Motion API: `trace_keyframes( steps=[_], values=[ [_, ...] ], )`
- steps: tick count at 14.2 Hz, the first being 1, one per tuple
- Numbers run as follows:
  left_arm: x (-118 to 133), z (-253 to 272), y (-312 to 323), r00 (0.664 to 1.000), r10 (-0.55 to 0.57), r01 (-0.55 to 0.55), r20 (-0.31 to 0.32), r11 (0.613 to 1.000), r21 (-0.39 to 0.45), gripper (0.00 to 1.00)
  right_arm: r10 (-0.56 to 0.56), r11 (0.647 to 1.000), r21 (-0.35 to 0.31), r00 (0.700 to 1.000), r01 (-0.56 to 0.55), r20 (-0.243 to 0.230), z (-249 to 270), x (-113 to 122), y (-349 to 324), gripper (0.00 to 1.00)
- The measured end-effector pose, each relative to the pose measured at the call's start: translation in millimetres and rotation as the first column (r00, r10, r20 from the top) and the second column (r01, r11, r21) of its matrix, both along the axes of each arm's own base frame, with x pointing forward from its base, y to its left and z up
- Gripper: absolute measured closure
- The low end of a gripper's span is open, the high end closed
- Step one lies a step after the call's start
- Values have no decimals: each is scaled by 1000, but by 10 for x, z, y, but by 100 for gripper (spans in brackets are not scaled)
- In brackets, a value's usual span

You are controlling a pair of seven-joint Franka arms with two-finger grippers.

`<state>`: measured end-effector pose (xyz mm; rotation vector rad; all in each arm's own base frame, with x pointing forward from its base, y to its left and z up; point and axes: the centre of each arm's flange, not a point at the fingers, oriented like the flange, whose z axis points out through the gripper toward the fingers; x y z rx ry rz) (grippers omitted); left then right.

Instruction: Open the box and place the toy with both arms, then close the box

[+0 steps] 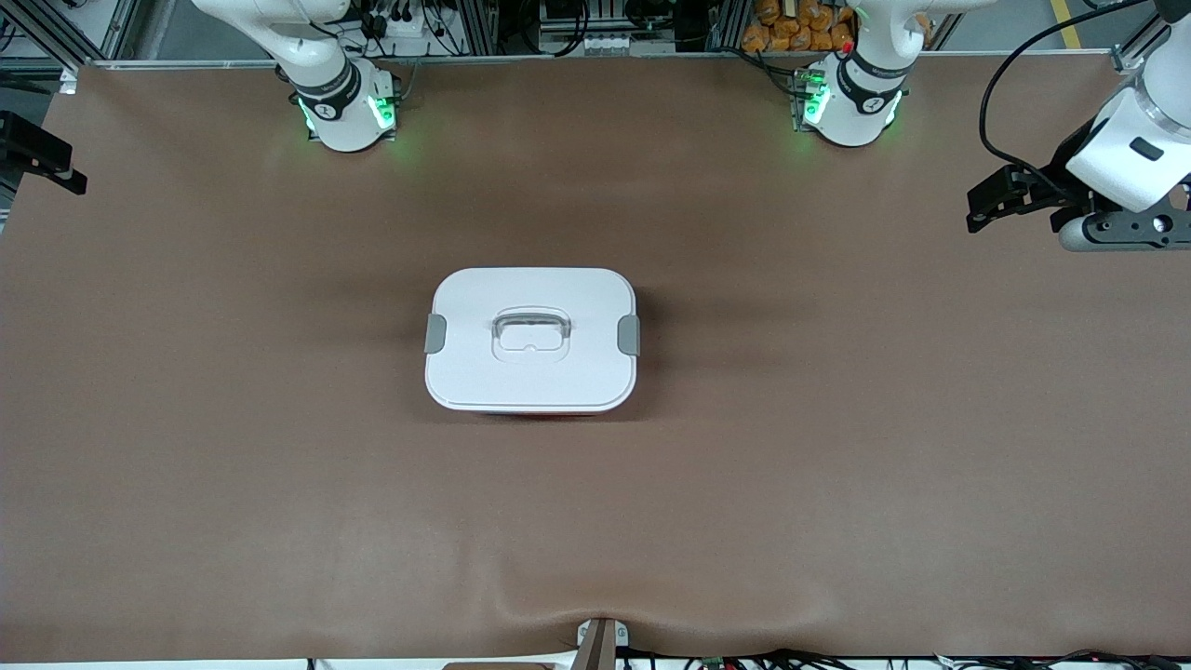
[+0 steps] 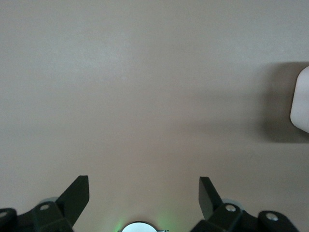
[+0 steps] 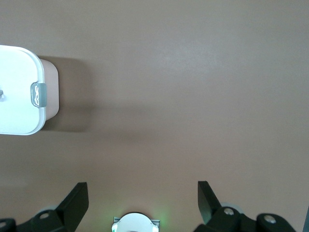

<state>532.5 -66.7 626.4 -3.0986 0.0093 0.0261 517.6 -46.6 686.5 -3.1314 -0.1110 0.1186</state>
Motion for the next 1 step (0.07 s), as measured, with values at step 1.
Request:
trace_keyframes(
  steps=[1],
  values=[
    [0,0,0,1000,0,0,0,1000,0,0,0,1000,0,1000,0,0,0,0,0,0]
  ],
)
